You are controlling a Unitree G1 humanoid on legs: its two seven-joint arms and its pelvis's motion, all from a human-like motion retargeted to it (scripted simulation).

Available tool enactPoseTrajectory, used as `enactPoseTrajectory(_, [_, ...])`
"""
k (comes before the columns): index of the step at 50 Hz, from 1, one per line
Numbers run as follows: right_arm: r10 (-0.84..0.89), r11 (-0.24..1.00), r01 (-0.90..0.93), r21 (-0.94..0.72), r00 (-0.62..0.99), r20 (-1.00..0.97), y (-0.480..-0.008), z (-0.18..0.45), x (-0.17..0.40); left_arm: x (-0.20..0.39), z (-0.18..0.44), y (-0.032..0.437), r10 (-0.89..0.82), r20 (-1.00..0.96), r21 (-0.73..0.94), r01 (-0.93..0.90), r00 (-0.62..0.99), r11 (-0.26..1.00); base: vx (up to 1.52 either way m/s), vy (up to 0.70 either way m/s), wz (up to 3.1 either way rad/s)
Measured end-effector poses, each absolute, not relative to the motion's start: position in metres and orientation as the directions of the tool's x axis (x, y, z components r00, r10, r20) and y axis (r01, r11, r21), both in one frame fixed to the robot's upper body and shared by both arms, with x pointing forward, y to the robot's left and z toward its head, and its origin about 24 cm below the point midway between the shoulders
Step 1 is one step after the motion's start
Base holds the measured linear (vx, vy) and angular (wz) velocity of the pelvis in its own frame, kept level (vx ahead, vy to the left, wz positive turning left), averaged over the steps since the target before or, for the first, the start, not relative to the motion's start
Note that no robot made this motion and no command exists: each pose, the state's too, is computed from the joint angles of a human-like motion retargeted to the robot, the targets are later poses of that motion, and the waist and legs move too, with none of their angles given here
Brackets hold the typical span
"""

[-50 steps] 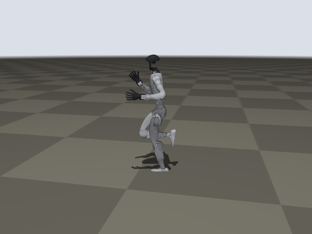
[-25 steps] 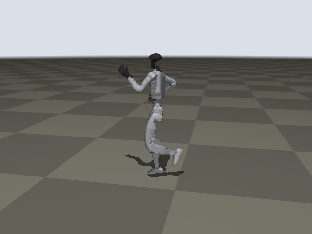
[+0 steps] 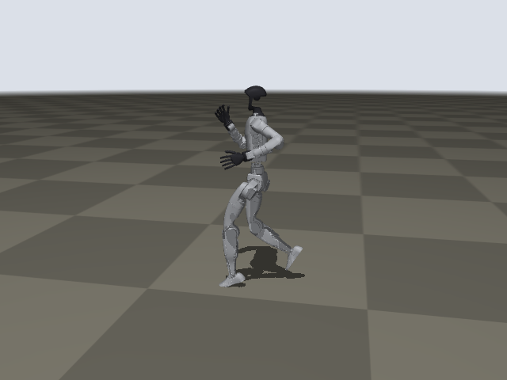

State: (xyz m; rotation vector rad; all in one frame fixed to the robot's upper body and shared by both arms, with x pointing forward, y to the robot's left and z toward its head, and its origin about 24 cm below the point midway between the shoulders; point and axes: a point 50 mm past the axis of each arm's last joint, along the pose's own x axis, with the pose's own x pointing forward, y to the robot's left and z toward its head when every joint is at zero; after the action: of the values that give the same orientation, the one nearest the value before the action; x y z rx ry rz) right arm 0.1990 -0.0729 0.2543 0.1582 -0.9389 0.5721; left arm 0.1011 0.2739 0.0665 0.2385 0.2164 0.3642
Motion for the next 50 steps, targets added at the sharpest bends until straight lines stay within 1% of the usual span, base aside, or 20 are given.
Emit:
enactPoseTrajectory(2, [0.386, 0.852, -0.521, -0.056, 0.552, 0.739, -0.085, 0.230, 0.200, 0.109, 0.065, 0.266, 0.324, -0.132, 0.283, -0.277, 0.937, 0.918, 1.09, 0.32, -0.56])
enactPoseTrajectory(5, [0.409, 0.887, -0.452, -0.093, 0.676, 0.613, -0.102, 0.196, 0.206, 0.132, 0.068, 0.250, 0.274, -0.028, 0.252, -0.258, 0.961, 0.933, 0.89, 0.29, -0.24])
enactPoseTrajectory(7, [0.330, 0.944, -0.290, -0.160, 0.786, 0.523, -0.121, 0.168, 0.221, 0.168, 0.087, 0.232, 0.272, 0.154, 0.145, -0.294, 0.950, 0.945, 0.74, 0.17, 0.71])
enactPoseTrajectory(9, [0.172, 0.968, -0.098, -0.230, 0.929, 0.327, -0.148, 0.113, 0.236, 0.215, 0.123, 0.209, 0.255, 0.373, 0.038, -0.290, 0.892, 0.956, 0.71, 0.09, 1.52])
enactPoseTrajectory(11, [0.048, 0.969, -0.020, -0.246, 0.993, 0.108, -0.181, 0.060, 0.226, 0.251, 0.178, 0.180, 0.211, 0.600, -0.042, -0.233, 0.772, 0.971, 0.85, 0.15, 1.61])
enactPoseTrajectory(13, [0.005, 0.972, -0.003, -0.235, 1.000, 0.009, -0.217, 0.048, 0.194, 0.261, 0.231, 0.153, 0.180, 0.768, -0.106, -0.155, 0.615, 0.982, 1.03, 0.17, 1.21])
enactPoseTrajectory(16, [0.043, 0.948, -0.076, -0.308, 0.993, -0.114, -0.261, 0.069, 0.150, 0.256, 0.272, 0.130, 0.154, 0.866, -0.138, -0.067, 0.477, 0.988, 1.13, 0.08, 0.72])
enactPoseTrajectory(20, [0.024, 0.915, -0.184, -0.360, 0.914, -0.404, -0.294, 0.072, 0.092, 0.250, 0.277, 0.111, -0.016, 0.879, -0.007, 0.047, 0.476, 0.999, 1.14, -0.06, 0.15])
enactPoseTrajectory(22, [-0.005, 0.893, -0.217, -0.393, 0.870, -0.492, -0.304, 0.075, 0.074, 0.248, 0.284, 0.102, -0.093, 0.883, 0.046, 0.112, 0.459, 0.993, 1.18, -0.11, 0.63])
enactPoseTrajectory(25, [-0.034, 0.870, -0.239, -0.431, 0.843, -0.537, -0.313, 0.073, 0.071, 0.245, 0.290, 0.099, -0.084, 0.893, 0.017, 0.153, 0.442, 0.988, 1.20, -0.15, 1.29])
enactPoseTrajectory(27, [-0.047, 0.840, -0.277, -0.467, 0.819, -0.571, -0.319, 0.051, 0.084, 0.252, 0.290, 0.100, -0.061, 0.872, -0.055, 0.221, 0.485, 0.974, 1.01, -0.08, 0.97])
enactPoseTrajectory(30, [-0.075, 0.770, -0.283, -0.572, 0.850, -0.522, -0.312, 0.040, 0.096, 0.253, 0.272, 0.106, -0.012, 0.827, -0.154, 0.248, 0.562, 0.956, 1.04, -0.16, 0.46])
enactPoseTrajectory(33, [-0.169, 0.771, -0.128, -0.623, 0.903, -0.395, -0.303, 0.020, 0.120, 0.258, 0.253, 0.113, 0.038, 0.755, -0.238, 0.219, 0.655, 0.946, 0.78, -0.16, -0.70])
enactPoseTrajectory(35, [-0.202, 0.749, 0.037, -0.662, 0.964, -0.175, -0.288, 0.025, 0.179, 0.255, 0.231, 0.131, 0.108, 0.692, -0.292, 0.140, 0.714, 0.946, 0.56, -0.10, -1.88])
enactPoseTrajectory(38, [-0.024, 0.799, 0.208, -0.564, 0.948, 0.316, -0.206, 0.118, 0.297, 0.226, 0.173, 0.189, 0.298, 0.531, -0.340, -0.123, 0.793, 0.932, 0.63, -0.02, -1.90])
enactPoseTrajectory(40, [0.127, 0.873, 0.202, -0.443, 0.784, 0.607, -0.143, 0.209, 0.316, 0.193, 0.141, 0.223, 0.373, 0.426, -0.241, -0.294, 0.824, 0.925, 0.79, 0.06, -1.51])
enactPoseTrajectory(43, [0.274, 0.920, 0.159, -0.358, 0.392, 0.878, -0.087, 0.311, 0.269, 0.153, 0.113, 0.250, 0.336, 0.272, 0.032, -0.357, 0.902, 0.933, 0.87, 0.11, -0.88])
enactPoseTrajectory(45, [0.341, 0.919, 0.154, -0.364, 0.154, 0.927, -0.072, 0.347, 0.226, 0.133, 0.096, 0.259, 0.300, 0.144, 0.165, -0.322, 0.943, 0.932, 0.93, 0.15, -0.16])
enactPoseTrajectory(47, [0.367, 0.924, 0.119, -0.364, -0.001, 0.930, -0.064, 0.356, 0.192, 0.114, 0.083, 0.265, 0.302, 0.031, 0.244, -0.300, 0.953, 0.922, 0.95, 0.20, -0.17])
enactPoseTrajectory(50, [0.354, 0.935, 0.006, -0.356, -0.113, 0.928, -0.058, 0.349, 0.162, 0.082, 0.076, 0.274, 0.348, -0.099, 0.328, -0.299, 0.932, 0.896, 0.94, 0.25, -0.40])
